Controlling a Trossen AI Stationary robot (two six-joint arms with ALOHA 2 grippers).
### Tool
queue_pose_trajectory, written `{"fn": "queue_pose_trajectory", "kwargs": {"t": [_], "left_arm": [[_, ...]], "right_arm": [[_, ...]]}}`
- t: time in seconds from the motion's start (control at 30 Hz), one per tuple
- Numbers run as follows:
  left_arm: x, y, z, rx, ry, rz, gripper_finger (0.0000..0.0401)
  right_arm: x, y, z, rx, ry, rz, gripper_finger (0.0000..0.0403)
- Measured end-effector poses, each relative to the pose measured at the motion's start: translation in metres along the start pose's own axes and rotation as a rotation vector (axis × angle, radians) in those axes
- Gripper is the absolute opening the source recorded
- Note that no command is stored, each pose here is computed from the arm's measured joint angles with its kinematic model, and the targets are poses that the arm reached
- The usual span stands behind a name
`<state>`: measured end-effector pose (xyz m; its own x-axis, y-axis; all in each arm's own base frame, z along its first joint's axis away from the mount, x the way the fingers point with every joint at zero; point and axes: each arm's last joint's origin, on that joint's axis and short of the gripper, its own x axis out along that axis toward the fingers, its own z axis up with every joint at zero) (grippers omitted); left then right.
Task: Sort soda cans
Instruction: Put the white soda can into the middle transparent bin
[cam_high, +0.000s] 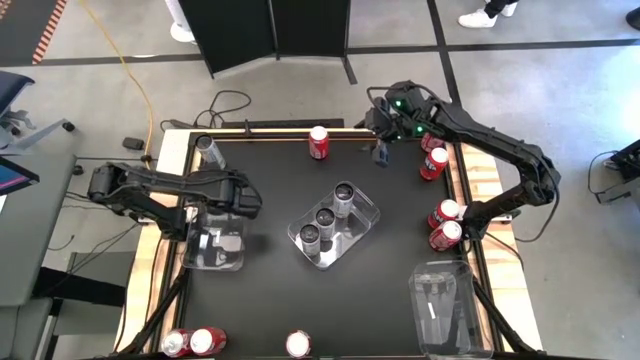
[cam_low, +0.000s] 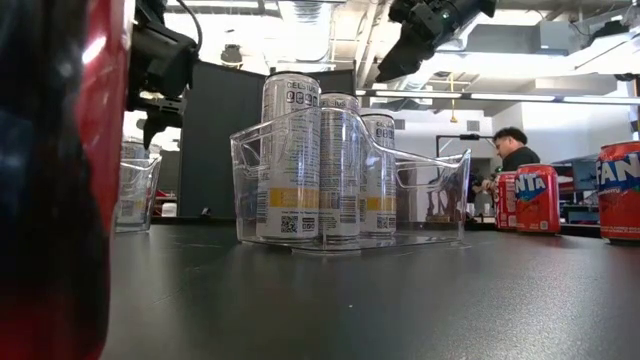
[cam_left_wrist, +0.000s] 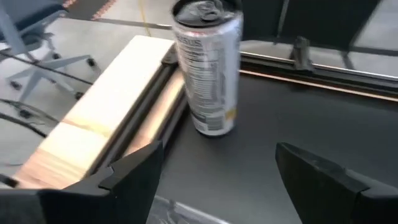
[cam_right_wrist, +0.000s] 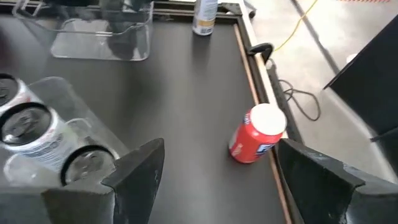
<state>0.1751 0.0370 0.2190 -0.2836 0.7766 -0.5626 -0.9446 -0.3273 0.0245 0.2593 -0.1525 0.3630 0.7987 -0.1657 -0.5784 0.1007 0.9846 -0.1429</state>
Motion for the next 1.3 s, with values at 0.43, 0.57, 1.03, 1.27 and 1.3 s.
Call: {"fn": "queue_pose_trajectory", "kwargs": {"t": [0.43,0.57,1.03,1.27,1.3], "left_arm": [[0.019,-0.002,0.011,0.009,0.005,0.097,0.0309],[0.029,0.0,0.007,-0.016,0.006,0.116,0.0309],[0.047,-0.014,0.008,-0.006,-0.043,0.053,0.0309],[0.047,-0.015,0.009,0.015,-0.049,0.052,0.0309],[0.047,-0.015,0.009,0.021,-0.049,0.052,0.0309]], "right_arm": [[0.004,0.015,0.004,-0.023,0.004,0.048,0.0331],[0.004,0.015,0.004,-0.023,0.004,0.048,0.0331],[0.004,0.015,0.004,-0.008,0.005,0.046,0.0331],[0.004,0.015,0.004,-0.007,0.006,0.044,0.0331],[0.004,0.015,0.004,-0.007,0.005,0.043,0.0331]]}}
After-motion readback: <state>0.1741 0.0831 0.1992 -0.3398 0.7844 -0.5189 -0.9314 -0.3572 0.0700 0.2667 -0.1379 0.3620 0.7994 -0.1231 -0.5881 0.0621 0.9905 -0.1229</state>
